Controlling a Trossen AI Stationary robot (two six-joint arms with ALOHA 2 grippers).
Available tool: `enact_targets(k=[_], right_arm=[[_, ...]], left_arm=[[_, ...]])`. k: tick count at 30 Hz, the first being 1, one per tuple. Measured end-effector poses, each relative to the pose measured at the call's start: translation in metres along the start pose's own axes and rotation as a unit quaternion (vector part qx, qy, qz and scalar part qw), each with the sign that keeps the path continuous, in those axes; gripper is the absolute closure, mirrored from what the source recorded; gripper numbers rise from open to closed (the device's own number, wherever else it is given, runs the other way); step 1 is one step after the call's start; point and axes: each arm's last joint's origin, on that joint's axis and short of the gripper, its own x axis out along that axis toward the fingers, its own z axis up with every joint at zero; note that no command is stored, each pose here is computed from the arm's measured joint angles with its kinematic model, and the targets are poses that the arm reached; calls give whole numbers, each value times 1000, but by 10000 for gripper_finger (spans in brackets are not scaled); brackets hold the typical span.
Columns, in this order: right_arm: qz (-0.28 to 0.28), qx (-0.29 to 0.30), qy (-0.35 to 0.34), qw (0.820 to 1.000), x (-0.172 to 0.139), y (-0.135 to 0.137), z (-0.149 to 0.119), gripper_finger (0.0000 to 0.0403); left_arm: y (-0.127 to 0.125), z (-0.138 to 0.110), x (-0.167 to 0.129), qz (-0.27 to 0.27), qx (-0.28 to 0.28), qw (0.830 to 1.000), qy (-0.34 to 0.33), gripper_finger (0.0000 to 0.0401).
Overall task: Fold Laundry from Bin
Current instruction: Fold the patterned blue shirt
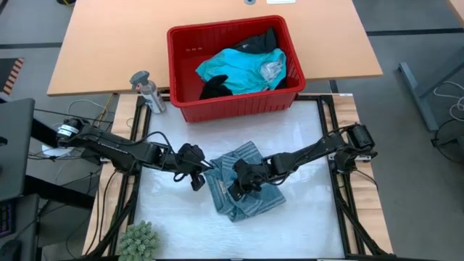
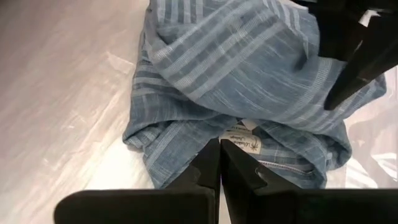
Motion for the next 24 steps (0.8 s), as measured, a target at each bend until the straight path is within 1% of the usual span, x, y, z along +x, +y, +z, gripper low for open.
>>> enact_targets(k=[3, 6, 11, 12, 15, 20, 24], right_arm=[[0, 2, -5, 1000, -1, -2, 5, 291], [4, -12, -7, 1000, -1, -2, 6, 273], [10, -24, 4, 1000, 0, -1, 5, 259], [13, -35, 3, 999, 0, -1, 5, 257], [35, -66, 3, 997, 0, 4, 4, 252], [64, -90, -8, 994, -1, 10, 4, 236], [72, -93, -11, 993, -1, 12, 5, 217]], left_arm=[[0, 0, 0, 0, 0, 1000, 0, 401], [0, 0, 0, 1, 0, 1000, -1, 401], [0, 0, 0, 1, 2, 1000, -1, 401], [0, 0, 0, 1, 3, 1000, -1, 401], [0, 0, 0, 2, 4, 1000, -1, 401], [0, 0, 0, 1, 4, 1000, -1, 401], [0, 0, 0, 1, 4, 1000, 0, 401]])
